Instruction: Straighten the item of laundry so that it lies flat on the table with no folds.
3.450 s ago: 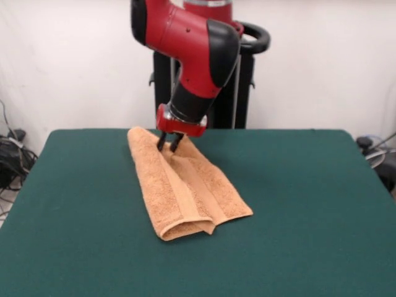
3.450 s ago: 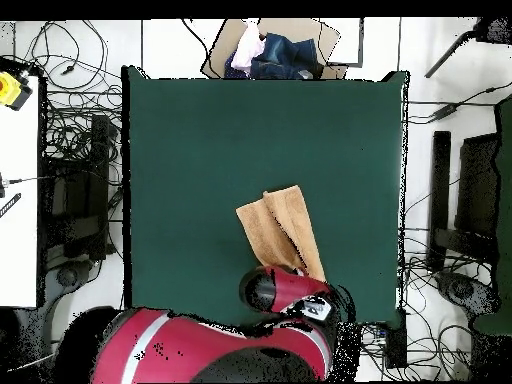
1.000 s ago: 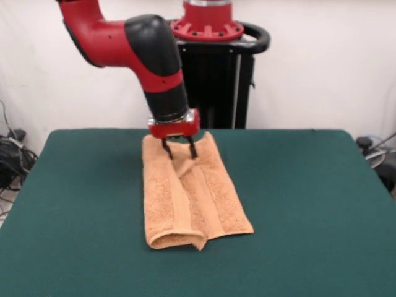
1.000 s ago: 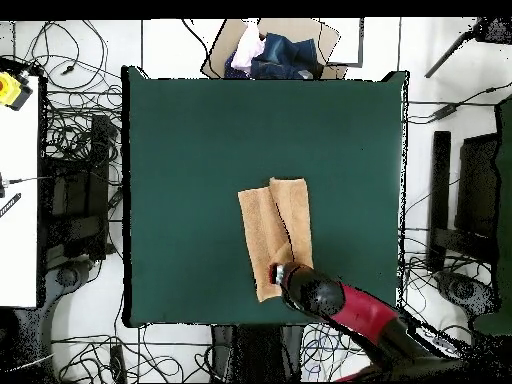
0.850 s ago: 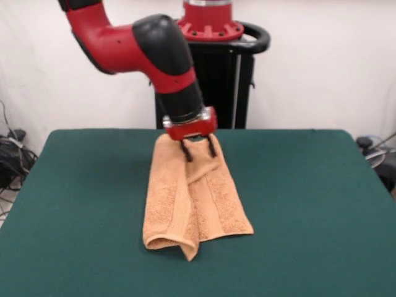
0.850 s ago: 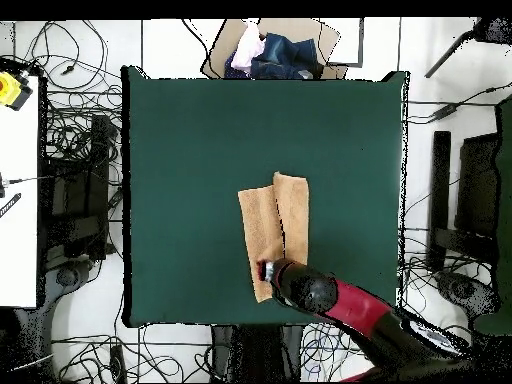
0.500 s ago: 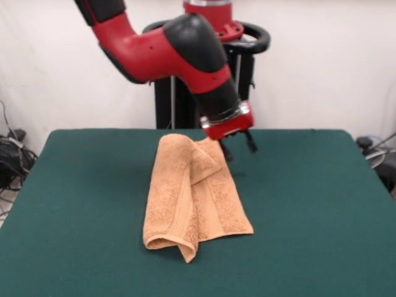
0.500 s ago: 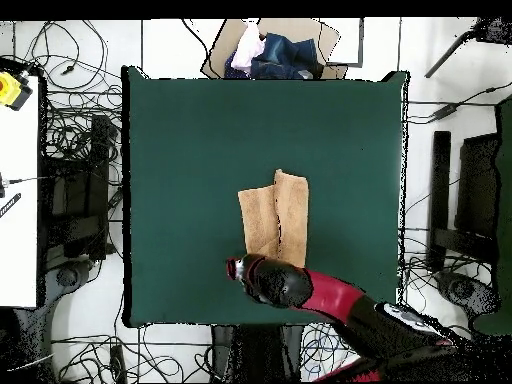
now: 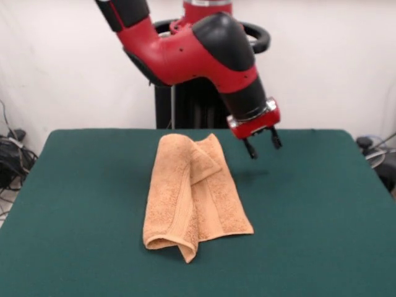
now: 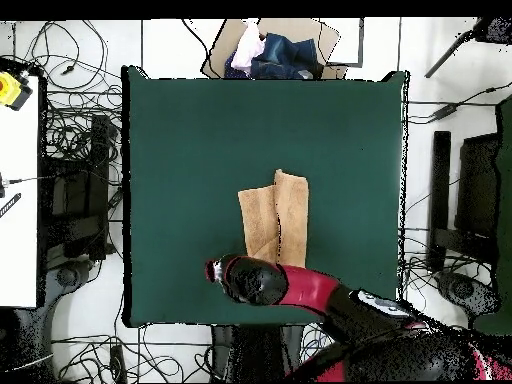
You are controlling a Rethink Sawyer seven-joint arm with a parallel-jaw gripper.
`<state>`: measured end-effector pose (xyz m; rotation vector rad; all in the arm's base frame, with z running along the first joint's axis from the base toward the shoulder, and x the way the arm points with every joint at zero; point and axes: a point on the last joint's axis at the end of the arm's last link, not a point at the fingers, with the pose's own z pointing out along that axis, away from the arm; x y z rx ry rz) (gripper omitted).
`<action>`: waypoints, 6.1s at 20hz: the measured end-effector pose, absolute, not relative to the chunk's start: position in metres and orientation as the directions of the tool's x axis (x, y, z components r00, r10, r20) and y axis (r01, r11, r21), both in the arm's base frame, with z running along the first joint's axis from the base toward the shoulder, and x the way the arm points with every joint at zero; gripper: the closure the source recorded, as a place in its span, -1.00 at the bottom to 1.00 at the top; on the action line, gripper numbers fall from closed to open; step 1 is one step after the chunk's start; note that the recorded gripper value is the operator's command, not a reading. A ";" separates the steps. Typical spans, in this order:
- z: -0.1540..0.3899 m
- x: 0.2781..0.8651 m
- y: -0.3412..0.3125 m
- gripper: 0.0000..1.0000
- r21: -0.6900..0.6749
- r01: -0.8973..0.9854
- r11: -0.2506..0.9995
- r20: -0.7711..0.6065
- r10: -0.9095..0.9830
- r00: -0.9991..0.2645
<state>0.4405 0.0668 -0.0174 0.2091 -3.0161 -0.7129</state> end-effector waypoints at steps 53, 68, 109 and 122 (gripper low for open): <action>0.143 0.508 -0.238 -1.00 -0.132 0.061 0.989 0.004 0.062 -0.998; 0.041 0.575 -0.219 -1.00 -0.122 -0.111 0.986 0.033 -0.108 -0.994; -0.061 0.726 -0.214 -1.00 -0.312 -0.249 0.917 -0.077 -0.285 -0.955; -0.058 0.743 -0.230 -1.00 -0.173 -0.110 0.979 0.035 -0.106 -0.994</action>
